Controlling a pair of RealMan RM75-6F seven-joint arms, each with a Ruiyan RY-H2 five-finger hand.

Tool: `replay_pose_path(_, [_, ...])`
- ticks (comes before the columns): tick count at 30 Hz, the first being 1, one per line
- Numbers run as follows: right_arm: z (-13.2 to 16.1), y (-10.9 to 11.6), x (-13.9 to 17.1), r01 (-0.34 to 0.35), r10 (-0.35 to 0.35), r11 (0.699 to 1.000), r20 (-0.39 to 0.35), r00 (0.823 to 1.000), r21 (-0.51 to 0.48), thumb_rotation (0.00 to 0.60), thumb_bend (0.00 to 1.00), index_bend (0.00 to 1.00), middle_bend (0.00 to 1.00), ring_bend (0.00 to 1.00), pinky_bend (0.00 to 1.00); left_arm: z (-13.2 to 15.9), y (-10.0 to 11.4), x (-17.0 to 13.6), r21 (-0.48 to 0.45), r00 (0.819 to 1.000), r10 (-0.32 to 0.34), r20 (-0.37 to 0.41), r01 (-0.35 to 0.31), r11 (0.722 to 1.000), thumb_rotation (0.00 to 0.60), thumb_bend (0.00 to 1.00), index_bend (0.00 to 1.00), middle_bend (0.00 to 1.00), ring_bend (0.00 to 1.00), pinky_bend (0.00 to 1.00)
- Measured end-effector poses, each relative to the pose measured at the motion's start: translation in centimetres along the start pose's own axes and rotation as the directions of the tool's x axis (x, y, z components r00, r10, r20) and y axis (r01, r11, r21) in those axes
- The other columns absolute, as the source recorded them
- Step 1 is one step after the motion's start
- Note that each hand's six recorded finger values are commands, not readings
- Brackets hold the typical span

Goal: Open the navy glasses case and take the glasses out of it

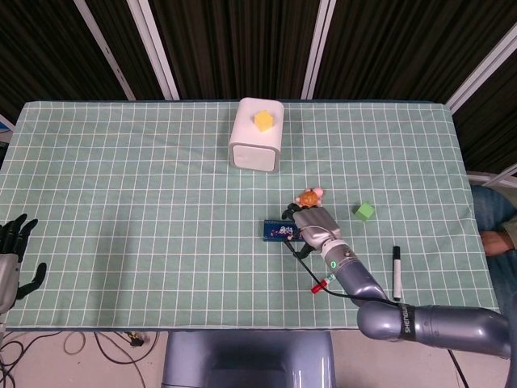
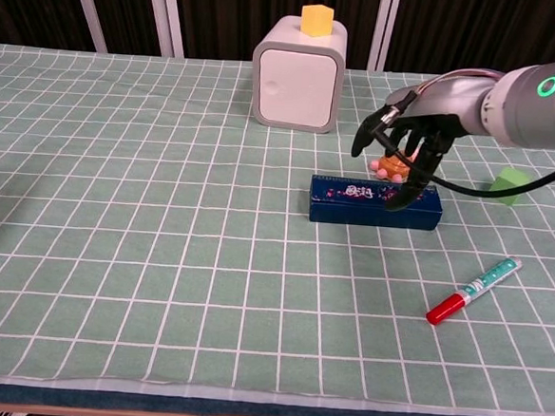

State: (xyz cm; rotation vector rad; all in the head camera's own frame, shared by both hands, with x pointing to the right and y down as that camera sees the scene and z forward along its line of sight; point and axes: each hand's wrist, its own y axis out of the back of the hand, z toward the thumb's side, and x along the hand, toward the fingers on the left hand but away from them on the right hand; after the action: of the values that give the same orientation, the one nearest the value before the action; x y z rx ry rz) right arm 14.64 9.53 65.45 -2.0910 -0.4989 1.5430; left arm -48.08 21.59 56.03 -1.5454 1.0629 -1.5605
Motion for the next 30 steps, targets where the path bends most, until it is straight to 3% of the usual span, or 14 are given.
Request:
replay_pose_path(12, [2.5,-1.3,-2.1,0.029,-0.028,0.999,0.007,1.0,-0.018,0.6,0.39,0.26,0.19,0.23,0.21,0.0,-0.1,0.1,-0.015,1.0,-0.008,-0.005,0.008,1.0,0.6,0.41,0.06,0.0,0.0,0.0])
replay_pose_path(30, [3.6,-1.9,-4.7,-0.018,0.02,0.999,0.078,0.997,-0.027,0.6,0.38,0.21,0.2,0.23,0.21,0.0,0.0,0.2,-0.039,1.0,-0.015,-0.016,0.014,0.999,0.6,0.42,0.06,0.0,0.0,0.0])
